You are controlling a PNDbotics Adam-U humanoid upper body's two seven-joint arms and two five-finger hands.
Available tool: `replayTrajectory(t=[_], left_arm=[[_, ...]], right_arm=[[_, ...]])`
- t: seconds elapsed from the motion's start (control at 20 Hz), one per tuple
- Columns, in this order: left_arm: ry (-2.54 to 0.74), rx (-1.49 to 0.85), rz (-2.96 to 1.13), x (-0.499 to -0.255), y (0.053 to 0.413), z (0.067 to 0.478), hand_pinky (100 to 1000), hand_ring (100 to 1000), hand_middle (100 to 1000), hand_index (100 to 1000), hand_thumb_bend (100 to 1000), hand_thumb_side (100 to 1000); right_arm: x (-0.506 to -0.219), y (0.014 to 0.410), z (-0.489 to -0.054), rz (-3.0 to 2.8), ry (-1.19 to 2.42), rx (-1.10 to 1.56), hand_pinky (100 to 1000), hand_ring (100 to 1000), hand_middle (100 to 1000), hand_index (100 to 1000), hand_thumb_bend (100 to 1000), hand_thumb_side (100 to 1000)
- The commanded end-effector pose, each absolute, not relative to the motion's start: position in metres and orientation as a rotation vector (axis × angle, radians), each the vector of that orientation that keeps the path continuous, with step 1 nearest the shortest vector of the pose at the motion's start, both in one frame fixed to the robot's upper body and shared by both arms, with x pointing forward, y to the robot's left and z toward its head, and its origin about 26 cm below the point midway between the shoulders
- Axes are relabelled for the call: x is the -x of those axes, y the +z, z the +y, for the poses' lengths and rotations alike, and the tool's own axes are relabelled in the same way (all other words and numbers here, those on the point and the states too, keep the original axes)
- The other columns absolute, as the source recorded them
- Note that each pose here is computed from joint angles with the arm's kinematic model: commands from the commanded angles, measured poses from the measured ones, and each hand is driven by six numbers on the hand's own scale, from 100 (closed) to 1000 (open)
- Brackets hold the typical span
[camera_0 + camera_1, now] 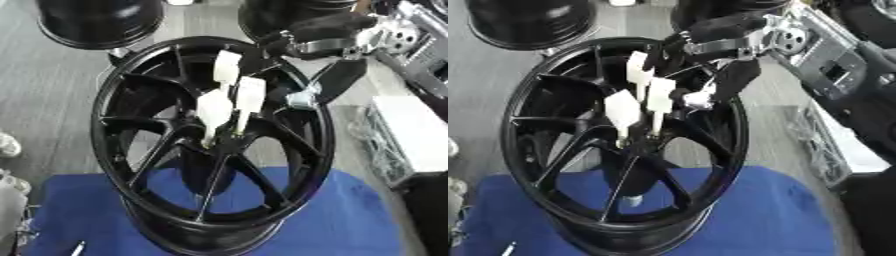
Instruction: Pull the pin out of the wheel hub.
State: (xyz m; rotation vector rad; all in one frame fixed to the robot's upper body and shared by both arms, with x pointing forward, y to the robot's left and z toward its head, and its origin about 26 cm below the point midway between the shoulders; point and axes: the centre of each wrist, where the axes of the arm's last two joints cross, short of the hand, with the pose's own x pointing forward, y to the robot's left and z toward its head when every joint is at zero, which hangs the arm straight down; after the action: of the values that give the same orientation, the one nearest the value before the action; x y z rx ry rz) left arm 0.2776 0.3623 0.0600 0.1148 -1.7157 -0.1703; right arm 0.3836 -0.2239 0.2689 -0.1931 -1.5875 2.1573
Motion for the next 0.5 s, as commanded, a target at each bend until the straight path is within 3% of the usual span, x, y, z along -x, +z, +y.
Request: replayTrajectory(t=[0.05,0.5], left_arm=[[-0.193,-0.128,-1.740,-0.2792,0.0702,0.3644,686,1000,619,758,514,560],[-0.192,-0.126,-1.741,-0.2795,0.0701,0.3637,686,1000,619,759,514,560]], right_arm=[[-0.3897,0.2781,-0.2268,-1.563,2.164,0.194,801,811,911,941,100,711],[-0.3978,0.2718,-0.2278,-1.526,2.163,0.185,801,808,904,941,100,733]])
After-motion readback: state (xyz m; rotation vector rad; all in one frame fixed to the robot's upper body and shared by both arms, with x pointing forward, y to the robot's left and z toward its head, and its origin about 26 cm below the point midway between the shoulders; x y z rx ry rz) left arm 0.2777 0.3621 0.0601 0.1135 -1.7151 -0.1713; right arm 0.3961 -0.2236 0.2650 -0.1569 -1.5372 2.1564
